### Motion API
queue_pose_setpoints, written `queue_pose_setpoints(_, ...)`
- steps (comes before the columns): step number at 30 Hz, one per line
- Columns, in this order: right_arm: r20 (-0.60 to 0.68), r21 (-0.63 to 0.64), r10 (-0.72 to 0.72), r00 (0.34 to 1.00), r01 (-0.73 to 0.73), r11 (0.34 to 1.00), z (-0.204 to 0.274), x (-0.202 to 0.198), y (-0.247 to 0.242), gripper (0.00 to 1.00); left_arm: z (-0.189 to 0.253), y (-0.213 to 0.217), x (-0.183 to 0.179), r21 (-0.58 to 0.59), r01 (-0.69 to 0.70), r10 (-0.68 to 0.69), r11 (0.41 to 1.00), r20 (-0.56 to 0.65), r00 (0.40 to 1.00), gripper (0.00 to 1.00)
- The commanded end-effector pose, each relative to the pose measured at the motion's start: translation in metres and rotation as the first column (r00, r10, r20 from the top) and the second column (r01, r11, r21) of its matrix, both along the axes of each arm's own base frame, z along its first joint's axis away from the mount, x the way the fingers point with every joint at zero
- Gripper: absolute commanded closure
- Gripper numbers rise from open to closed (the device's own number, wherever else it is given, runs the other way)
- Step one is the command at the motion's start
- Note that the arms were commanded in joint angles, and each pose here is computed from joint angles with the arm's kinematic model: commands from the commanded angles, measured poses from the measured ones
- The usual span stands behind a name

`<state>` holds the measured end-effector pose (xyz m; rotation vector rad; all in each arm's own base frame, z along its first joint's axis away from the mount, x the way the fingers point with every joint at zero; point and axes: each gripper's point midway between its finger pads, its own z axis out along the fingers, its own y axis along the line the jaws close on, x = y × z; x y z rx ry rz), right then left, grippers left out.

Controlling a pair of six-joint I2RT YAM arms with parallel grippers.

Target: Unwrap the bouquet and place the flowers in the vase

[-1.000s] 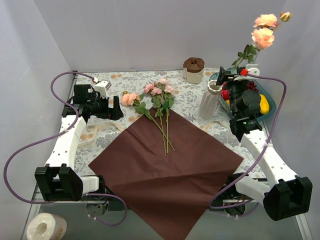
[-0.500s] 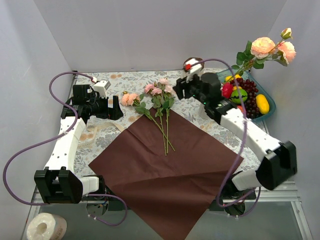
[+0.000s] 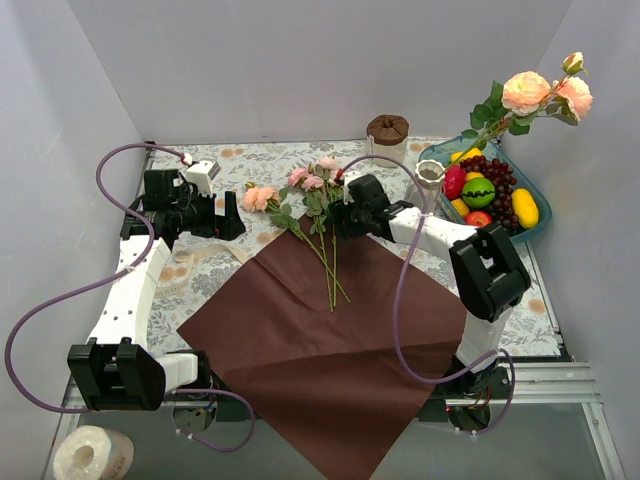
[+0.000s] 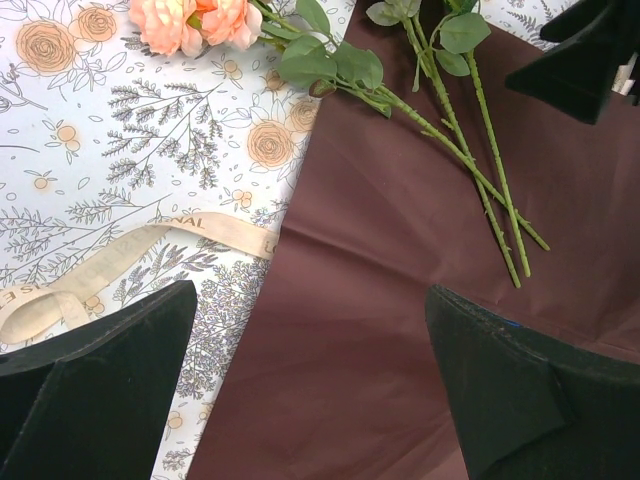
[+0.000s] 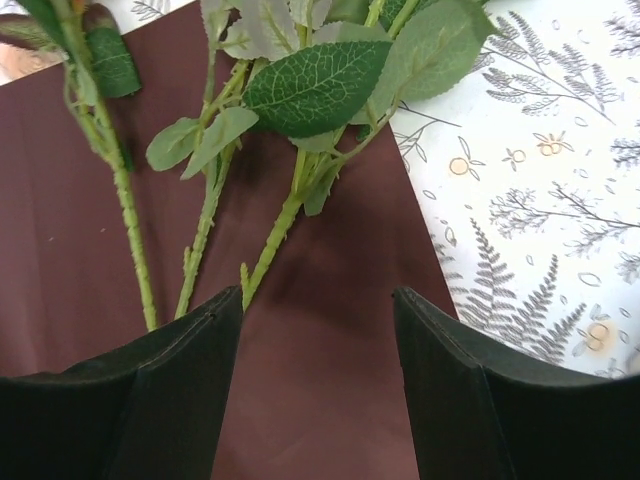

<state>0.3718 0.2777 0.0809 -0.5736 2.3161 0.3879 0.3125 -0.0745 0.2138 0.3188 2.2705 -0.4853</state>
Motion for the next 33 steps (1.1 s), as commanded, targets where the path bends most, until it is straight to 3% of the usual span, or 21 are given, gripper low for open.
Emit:
queue_pose_setpoints(1, 0.016, 0.038, -0.038, 0.999, 0.037, 0.999, 0.006, 0.022, 0.018, 0.3, 0.012, 0.001, 0.0, 0.01, 0.007, -0.008, 1.0, 0.053, 0.999, 0.02)
queue_pose_setpoints(14, -0.002, -0.004, -0.094, 0.996, 0.094, 0.996, -0.033, 0.059, 0.033, 0.4, 0.008, 0.003, -0.005, 0.032, 0.016, -0.018, 0.999, 0.052, 0.998, 0.02)
queue_pose_setpoints(15, -0.002, 0.001, -0.091, 0.996, 0.091, 0.996, -0.034, 0.06, 0.035, 0.44, 0.006, 0.003, -0.005, 0.033, 0.019, -0.021, 0.999, 0.051, 0.998, 0.02)
queue_pose_setpoints(19, -0.001, 0.01, -0.095, 0.995, 0.095, 0.995, -0.036, 0.059, 0.036, 0.75, 0.007, 0.003, -0.008, 0.034, 0.018, -0.02, 0.999, 0.055, 0.998, 0.02)
queue_pose_setpoints(22, 0.025, 0.019, -0.102, 0.994, 0.102, 0.995, -0.029, 0.057, 0.032, 0.88, 0.01, 0.005, -0.008, 0.041, 0.014, -0.016, 0.999, 0.07, 0.997, 0.02)
queue_pose_setpoints(28, 0.119, 0.094, -0.112, 0.986, 0.101, 0.99, 0.022, 0.057, 0.029, 0.98, 0.016, 0.004, -0.008, 0.041, 0.025, -0.028, 0.999, 0.08, 0.996, 0.02)
queue_pose_setpoints(33, 0.237, 0.219, -0.107, 0.966, 0.054, 0.974, 0.094, 0.055, 0.039, 0.99, 0.018, 0.001, -0.009, 0.026, 0.031, -0.033, 0.999, 0.077, 0.997, 0.02)
